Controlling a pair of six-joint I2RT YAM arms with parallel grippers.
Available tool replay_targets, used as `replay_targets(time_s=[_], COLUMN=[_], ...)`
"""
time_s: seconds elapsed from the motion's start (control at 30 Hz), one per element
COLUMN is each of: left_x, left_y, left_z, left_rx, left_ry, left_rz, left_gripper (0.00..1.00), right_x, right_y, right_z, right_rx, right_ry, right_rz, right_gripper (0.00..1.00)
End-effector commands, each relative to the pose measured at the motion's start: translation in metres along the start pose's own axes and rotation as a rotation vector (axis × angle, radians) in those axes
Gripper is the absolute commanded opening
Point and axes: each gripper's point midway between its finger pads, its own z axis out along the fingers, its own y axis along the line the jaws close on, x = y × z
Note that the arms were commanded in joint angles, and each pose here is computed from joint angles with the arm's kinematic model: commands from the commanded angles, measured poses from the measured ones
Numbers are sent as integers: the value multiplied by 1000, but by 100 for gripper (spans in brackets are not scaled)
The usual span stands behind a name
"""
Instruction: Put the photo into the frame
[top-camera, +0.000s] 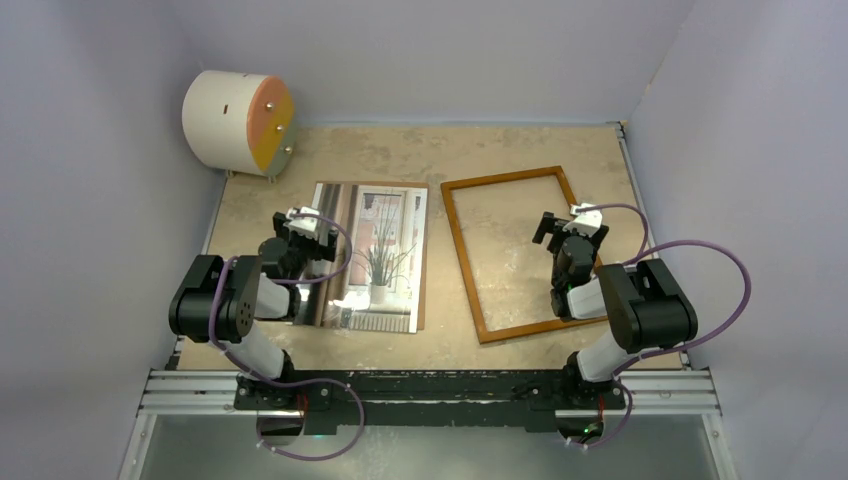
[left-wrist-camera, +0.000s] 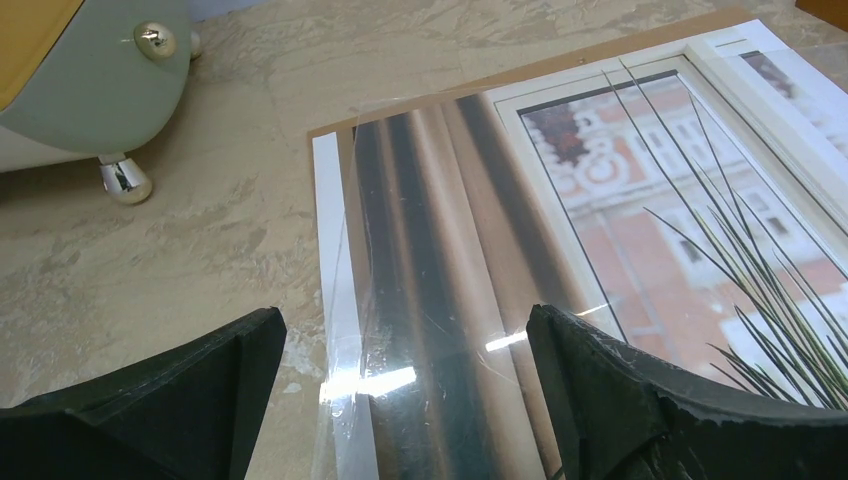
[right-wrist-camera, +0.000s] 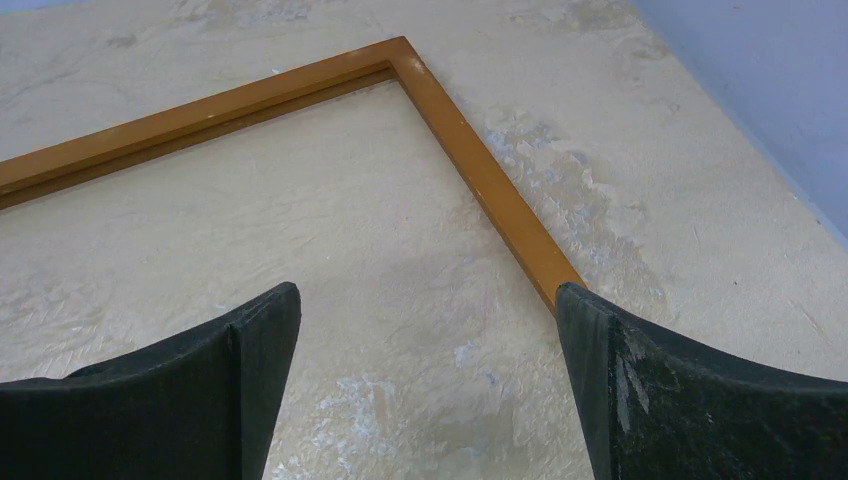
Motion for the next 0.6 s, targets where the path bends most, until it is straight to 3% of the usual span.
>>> replay_targets(time_s=[0.0,0.33,0.47,0.57], left_x=[-15,-17,-29,-43], left_y=[4,4,18,29], left_z=[4,4,22,33], left_rx=[-12,-8,-24,9], left_ry=[-48,-56,30,123], left_rz=[18,15,-43,-26], left_gripper=[100,100,100,100], right_x=[-14,-10,-26,-46], right_y=[0,3,-1,6], right_z=[2,2,3,11], right_rx=[1,-13,21,67], right_ry=[-54,-33,-62,45], right_rz=[8,19,-7,-21], right_gripper=[99,99,99,99])
